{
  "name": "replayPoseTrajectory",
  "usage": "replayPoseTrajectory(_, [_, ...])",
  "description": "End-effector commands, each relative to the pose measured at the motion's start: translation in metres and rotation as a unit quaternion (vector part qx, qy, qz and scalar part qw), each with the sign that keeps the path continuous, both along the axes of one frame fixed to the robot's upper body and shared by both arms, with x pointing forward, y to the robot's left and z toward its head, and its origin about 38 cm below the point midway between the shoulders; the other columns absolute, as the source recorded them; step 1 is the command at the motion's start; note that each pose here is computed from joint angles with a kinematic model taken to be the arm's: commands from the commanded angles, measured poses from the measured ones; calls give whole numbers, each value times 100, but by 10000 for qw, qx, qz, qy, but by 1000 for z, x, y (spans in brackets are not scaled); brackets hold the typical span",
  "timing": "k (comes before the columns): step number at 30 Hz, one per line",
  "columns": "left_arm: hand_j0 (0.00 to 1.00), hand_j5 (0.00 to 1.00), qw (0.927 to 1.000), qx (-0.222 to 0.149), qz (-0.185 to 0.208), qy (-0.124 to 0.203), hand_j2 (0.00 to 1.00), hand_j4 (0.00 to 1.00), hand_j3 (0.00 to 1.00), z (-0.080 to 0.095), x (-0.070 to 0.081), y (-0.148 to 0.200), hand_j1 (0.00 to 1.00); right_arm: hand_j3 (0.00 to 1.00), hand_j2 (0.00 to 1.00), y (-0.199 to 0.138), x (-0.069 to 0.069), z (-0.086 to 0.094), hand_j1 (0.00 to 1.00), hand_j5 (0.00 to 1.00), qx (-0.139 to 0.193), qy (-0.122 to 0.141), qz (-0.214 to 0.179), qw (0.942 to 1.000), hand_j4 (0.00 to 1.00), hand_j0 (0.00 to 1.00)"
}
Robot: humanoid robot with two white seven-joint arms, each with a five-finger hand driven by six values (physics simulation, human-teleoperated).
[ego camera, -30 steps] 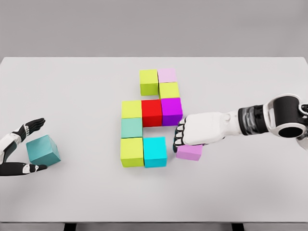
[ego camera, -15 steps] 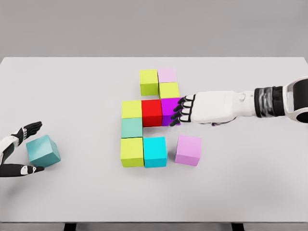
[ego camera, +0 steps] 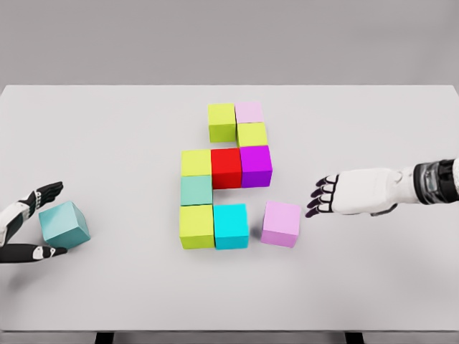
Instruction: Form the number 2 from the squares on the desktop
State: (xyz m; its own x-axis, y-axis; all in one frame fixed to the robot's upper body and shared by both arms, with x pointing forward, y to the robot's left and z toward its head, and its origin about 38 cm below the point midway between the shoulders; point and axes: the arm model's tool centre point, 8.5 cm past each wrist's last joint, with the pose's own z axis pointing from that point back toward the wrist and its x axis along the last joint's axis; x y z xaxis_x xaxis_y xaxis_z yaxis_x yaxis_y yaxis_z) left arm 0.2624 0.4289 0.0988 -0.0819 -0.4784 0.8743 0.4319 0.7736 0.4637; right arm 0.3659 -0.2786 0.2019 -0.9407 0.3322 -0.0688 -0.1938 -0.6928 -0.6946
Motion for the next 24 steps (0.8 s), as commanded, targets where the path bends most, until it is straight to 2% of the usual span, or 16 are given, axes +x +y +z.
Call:
replayPoseTrajectory(1, [100,100,10000,-17,18,41,100,100,100,-2,0,0,100,100,100,1,-3,-10,100,100,-116,67,42,9999,100,100])
replayPoseTrajectory(24, [95,95,9999,-87,-7,92,95,95,95,-8,-1,-10,95,100,100,23,1,-4,100,100,79,-31,259,9996,100,100])
